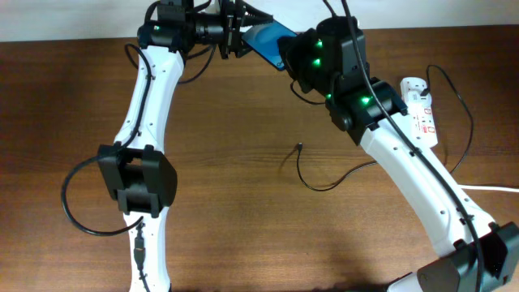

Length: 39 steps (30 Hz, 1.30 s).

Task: Plug charger to phone and switch on socket
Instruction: 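Raise the phone upright with the left gripper, release with right gripper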

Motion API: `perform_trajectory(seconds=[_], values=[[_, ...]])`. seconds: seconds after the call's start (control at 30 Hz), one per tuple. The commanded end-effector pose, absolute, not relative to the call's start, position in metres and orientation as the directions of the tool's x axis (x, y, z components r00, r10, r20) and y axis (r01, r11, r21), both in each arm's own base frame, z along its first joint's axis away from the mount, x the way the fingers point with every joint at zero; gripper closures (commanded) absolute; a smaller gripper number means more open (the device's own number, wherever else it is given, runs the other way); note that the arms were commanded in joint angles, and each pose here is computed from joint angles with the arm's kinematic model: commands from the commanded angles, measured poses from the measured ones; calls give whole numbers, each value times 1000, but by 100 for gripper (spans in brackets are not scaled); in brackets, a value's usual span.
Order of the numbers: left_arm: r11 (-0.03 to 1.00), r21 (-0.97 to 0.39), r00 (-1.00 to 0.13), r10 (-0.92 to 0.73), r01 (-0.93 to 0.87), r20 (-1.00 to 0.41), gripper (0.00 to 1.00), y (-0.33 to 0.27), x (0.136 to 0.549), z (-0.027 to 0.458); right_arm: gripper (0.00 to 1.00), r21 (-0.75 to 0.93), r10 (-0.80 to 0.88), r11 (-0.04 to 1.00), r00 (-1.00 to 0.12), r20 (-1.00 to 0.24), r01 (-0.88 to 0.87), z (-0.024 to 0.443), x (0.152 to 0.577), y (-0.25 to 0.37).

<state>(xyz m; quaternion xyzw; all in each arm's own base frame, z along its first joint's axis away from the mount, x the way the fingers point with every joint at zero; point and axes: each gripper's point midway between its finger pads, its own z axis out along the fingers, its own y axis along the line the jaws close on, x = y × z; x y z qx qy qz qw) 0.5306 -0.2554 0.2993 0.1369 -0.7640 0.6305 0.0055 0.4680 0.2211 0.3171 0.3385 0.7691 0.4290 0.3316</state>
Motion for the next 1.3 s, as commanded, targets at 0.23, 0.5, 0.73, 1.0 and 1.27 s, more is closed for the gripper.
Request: perform_trajectory(seconds=[0.23, 0.5, 0.73, 1.0, 1.27], values=[[19, -999, -973, -229, -44, 39, 56, -266, 546, 374, 96, 836, 699, 466, -700, -149, 288, 271, 438, 260], [-39, -996, -960, -265, -78, 86, 72, -273, 551, 390, 96, 842, 708, 450, -693, -134, 297, 267, 443, 265], [-132, -990, -962, -274, 53, -15, 69, -291, 544, 429, 96, 872, 719, 395, -689, -97, 290, 267, 454, 275], [-127, -991, -977, -215, 47, -19, 73, -310, 529, 428, 96, 899, 722, 369, -682, -116, 238, 281, 461, 278], [-103, -994, -996, -84, 41, -33, 81, -325, 504, 423, 96, 902, 720, 369, -682, -125, 224, 284, 462, 279]])
